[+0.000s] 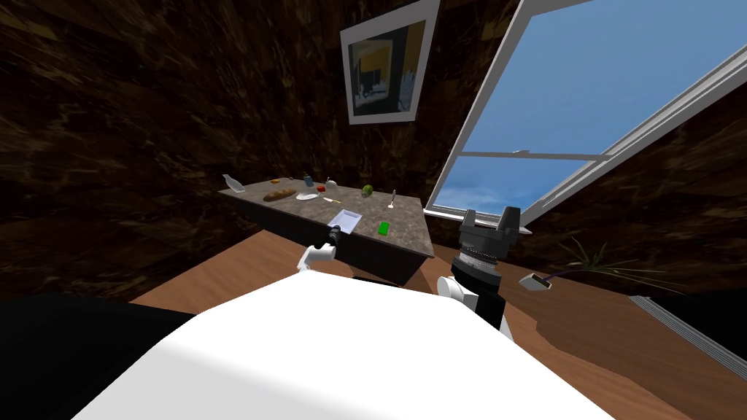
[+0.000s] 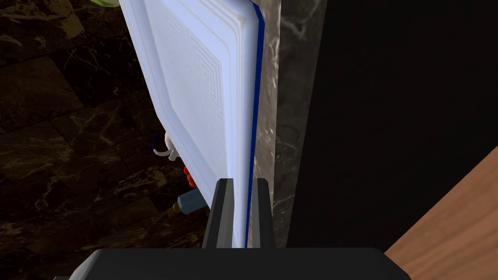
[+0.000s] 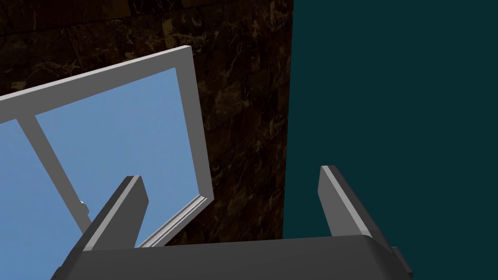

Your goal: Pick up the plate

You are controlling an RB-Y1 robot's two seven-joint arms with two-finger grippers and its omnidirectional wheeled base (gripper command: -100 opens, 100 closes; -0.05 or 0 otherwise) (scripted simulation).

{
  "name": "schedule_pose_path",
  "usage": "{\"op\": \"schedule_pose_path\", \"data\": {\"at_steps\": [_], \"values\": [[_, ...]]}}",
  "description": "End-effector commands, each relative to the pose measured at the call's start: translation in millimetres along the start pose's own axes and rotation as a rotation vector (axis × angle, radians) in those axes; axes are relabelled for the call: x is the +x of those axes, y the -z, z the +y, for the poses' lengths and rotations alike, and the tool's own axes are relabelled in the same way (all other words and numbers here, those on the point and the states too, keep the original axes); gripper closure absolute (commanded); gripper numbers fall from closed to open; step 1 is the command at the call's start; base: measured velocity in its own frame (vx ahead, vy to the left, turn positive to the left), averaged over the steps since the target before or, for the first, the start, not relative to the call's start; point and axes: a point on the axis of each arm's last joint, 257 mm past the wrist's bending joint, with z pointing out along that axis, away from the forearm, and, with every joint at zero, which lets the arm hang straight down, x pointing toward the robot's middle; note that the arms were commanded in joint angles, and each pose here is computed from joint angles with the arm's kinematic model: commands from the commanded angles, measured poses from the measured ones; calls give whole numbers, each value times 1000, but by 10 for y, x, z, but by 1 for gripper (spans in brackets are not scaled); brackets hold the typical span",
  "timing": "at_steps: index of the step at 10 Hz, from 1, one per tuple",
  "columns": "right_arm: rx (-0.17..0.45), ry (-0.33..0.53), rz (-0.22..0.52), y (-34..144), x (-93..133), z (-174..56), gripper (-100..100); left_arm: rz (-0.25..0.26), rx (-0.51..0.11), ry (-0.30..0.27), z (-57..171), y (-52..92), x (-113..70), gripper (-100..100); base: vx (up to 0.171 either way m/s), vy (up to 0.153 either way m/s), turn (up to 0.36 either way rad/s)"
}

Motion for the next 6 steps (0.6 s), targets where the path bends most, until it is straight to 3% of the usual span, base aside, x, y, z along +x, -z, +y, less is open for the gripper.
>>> {"op": "schedule_pose_path", "data": {"at_steps": [1, 2, 4, 6], "values": [[0, 0, 0, 0, 0, 0, 0, -10, 37, 1, -166, 69, -69, 100, 16, 6, 1], [0, 0, 0, 0, 0, 0, 0, -21, -30, 9, 100, 185, -55, 100, 79, 28, 16], [0, 0, 0, 0, 0, 0, 0, -43, -17, 9, 86, 334, -169, 100, 67, 29, 3], [0, 0, 0, 0, 0, 0, 0, -52, 41, 9, -201, 399, -216, 100, -4, -2, -2]]}}
